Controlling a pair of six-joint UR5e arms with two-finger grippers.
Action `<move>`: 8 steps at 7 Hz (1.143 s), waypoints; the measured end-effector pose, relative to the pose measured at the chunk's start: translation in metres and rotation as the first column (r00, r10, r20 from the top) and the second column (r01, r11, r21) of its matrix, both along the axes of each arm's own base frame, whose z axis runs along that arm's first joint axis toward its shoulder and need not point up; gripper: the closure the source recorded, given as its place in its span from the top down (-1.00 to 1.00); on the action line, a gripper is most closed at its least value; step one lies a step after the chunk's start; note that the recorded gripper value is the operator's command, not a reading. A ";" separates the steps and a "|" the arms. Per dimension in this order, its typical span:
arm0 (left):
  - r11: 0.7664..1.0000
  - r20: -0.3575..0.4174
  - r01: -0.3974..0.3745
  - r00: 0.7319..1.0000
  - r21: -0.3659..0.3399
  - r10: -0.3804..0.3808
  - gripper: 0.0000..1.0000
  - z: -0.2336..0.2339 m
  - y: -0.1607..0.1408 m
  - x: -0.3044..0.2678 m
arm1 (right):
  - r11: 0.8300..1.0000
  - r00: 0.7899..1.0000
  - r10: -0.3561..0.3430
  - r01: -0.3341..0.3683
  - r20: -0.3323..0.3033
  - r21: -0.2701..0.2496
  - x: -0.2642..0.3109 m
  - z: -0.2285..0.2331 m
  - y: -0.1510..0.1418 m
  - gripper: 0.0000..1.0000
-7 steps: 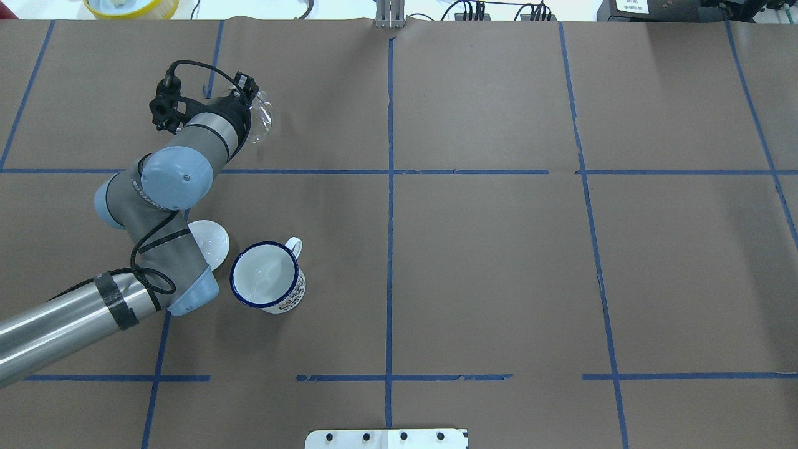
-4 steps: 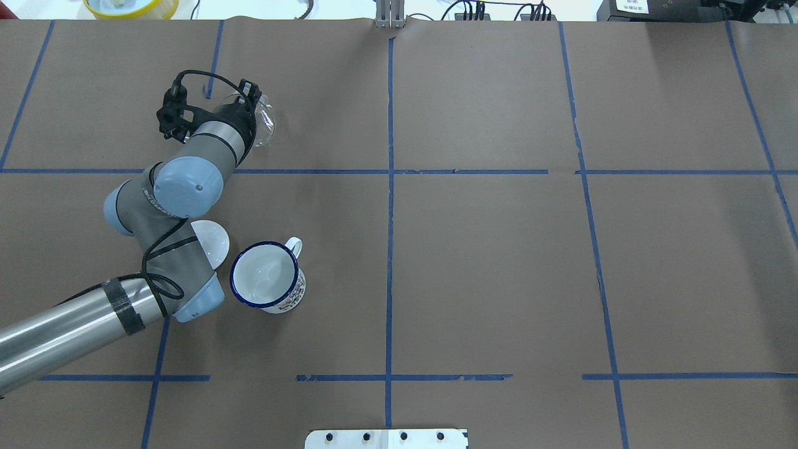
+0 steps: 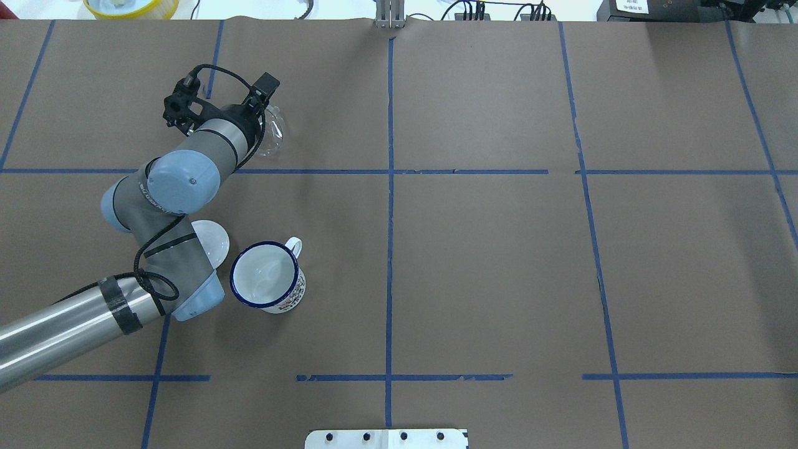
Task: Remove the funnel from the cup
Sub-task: 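Carry the funnel farther from the robot, set it down, open gripper, then move the left gripper to the round white lid beside the mug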
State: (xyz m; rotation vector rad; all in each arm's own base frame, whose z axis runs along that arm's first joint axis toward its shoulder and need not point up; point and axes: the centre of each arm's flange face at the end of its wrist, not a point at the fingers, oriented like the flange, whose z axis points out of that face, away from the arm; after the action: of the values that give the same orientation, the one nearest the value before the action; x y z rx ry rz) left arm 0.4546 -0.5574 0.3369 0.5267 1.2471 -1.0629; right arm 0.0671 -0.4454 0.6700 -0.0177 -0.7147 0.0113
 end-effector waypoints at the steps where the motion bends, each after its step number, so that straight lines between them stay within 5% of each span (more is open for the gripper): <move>1: 0.990 0.053 -0.135 0.990 0.030 0.133 1.00 -0.002 0.010 -0.030 | 1.000 1.000 0.000 0.000 0.000 0.000 0.000 0.000 0.000 1.00; 3: 0.930 0.194 -0.367 0.915 0.032 0.355 1.00 -0.015 0.035 -0.085 | 1.000 1.000 0.000 0.000 0.000 0.000 0.000 0.000 0.000 1.00; 4: 0.885 0.272 -0.466 0.851 -0.001 0.449 1.00 -0.027 0.043 -0.101 | 1.000 1.000 0.000 0.000 0.000 0.000 0.000 0.000 0.000 1.00; 6: 0.763 0.429 -0.639 0.665 -0.097 0.611 1.00 -0.030 0.055 -0.118 | 1.000 1.000 0.000 0.000 0.000 0.000 0.000 0.000 0.000 1.00; 7: 0.726 0.466 -0.673 0.601 -0.141 0.649 1.00 -0.013 0.058 -0.120 | 1.000 1.000 0.000 0.000 0.000 0.000 0.000 0.000 0.000 1.00; 8: 0.707 0.477 -0.685 0.569 -0.174 0.669 1.00 0.015 0.067 -0.123 | 1.000 1.000 0.000 0.000 0.000 0.000 0.000 0.000 0.000 1.00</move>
State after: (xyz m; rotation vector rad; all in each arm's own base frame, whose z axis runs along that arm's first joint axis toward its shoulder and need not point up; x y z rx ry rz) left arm 0.3313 -0.4907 0.3520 0.2660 0.8514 -0.1987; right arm 0.0672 -0.4454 0.6700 -0.0177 -0.7146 0.0114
